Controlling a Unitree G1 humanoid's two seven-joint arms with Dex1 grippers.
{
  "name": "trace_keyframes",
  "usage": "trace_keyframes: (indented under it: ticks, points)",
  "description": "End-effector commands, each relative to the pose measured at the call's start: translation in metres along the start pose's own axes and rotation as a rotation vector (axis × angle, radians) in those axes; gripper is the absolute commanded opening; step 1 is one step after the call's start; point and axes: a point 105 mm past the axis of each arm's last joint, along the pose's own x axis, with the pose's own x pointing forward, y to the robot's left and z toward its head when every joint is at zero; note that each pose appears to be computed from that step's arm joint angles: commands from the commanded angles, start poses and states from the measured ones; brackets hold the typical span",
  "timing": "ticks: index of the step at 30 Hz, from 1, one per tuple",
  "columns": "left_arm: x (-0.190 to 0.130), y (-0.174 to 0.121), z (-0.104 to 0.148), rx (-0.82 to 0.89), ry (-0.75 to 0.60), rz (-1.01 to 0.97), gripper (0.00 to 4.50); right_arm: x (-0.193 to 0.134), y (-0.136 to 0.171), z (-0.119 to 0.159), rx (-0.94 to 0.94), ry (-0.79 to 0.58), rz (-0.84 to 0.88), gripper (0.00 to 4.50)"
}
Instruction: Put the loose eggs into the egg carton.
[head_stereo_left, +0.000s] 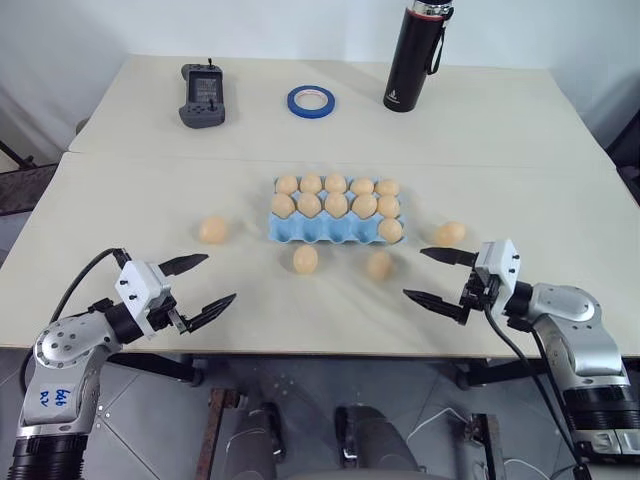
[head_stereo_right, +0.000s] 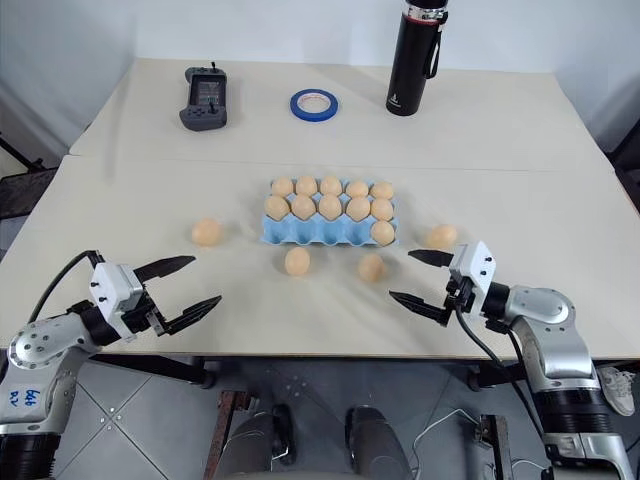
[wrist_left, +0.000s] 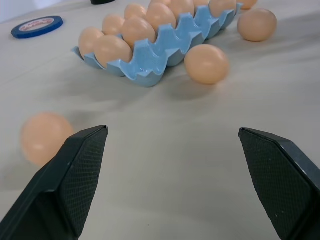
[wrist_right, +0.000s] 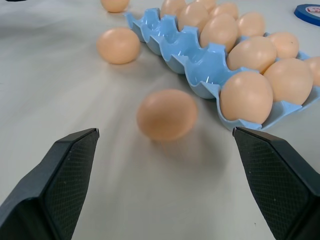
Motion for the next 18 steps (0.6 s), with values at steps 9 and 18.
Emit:
trace_keyframes:
  ticks: [9, 18]
  points:
    - [0.027, -0.011, 0.031, -0.044, -0.147, -0.084, 4.47, -0.035, -0.034, 0.011, -0.014, -0.103, -0.433, 4.50]
    - [0.055, -0.044, 0.032, 0.017, -0.179, -0.327, 4.47, -0.074, -0.034, -0.029, 0.035, -0.041, -0.711, 4.50]
